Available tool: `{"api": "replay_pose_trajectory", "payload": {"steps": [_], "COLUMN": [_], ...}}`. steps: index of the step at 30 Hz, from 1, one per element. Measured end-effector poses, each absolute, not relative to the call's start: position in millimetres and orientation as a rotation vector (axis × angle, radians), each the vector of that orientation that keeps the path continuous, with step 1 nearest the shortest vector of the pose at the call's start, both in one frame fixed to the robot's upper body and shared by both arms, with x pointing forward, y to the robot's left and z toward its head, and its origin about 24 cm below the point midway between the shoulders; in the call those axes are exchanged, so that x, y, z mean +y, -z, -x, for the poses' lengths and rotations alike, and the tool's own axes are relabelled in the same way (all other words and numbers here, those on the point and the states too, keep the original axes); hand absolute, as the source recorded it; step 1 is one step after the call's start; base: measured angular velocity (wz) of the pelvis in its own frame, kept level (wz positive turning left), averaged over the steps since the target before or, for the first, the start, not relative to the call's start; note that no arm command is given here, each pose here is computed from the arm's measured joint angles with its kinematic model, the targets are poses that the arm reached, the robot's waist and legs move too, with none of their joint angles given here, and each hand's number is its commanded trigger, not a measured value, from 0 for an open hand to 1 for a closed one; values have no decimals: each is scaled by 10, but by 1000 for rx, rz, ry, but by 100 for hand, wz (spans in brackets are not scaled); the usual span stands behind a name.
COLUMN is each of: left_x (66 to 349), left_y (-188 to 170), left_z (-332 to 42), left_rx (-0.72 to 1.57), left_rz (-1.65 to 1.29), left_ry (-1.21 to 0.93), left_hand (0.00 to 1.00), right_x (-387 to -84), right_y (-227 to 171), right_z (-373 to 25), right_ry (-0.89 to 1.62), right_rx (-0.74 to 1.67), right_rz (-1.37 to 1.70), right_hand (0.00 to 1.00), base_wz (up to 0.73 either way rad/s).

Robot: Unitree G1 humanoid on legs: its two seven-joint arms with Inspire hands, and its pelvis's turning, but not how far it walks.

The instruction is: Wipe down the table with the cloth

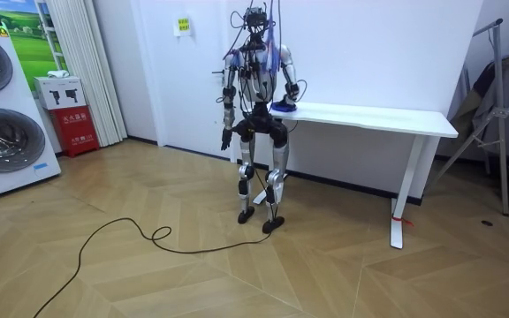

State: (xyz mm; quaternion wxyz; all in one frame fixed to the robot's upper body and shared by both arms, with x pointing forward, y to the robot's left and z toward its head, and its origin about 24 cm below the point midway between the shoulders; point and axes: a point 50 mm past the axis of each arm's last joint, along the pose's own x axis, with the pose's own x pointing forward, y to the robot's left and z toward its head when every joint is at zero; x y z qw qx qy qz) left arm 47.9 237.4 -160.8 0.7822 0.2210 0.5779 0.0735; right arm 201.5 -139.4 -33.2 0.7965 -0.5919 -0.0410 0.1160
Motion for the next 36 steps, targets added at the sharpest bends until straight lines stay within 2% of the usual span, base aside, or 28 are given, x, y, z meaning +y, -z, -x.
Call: {"api": "replay_pose_trajectory", "payload": {"steps": [18,28,30,33,36], "left_x": [2378,2387,2398,2447,2541], "left_y": [1623,1628,1612,1602,1575], "left_z": [-378,-237,-191,-66,64], "left_rx": [1299,1354,1350,1379,1406], "left_rz": [-418,-405,-403,-392,-388], "left_ry": [-223,-243,-252,-278,-330], "left_hand": [0,0,0,0,0], "right_x": [-1347,-1407,-1506,-1816,-2240], "right_y": [325,418,459,516,545], "right_z": [-2014,-2191,-2235,-2292,-2281], "right_ry": [-240,-188,-147,-18,143], "right_rx": [-46,99,153,239,320], "right_rz": [1188,976,919,870,873], "right_hand": [100,100,100,100,100], "base_wz": [0,1,10,18,18]}}
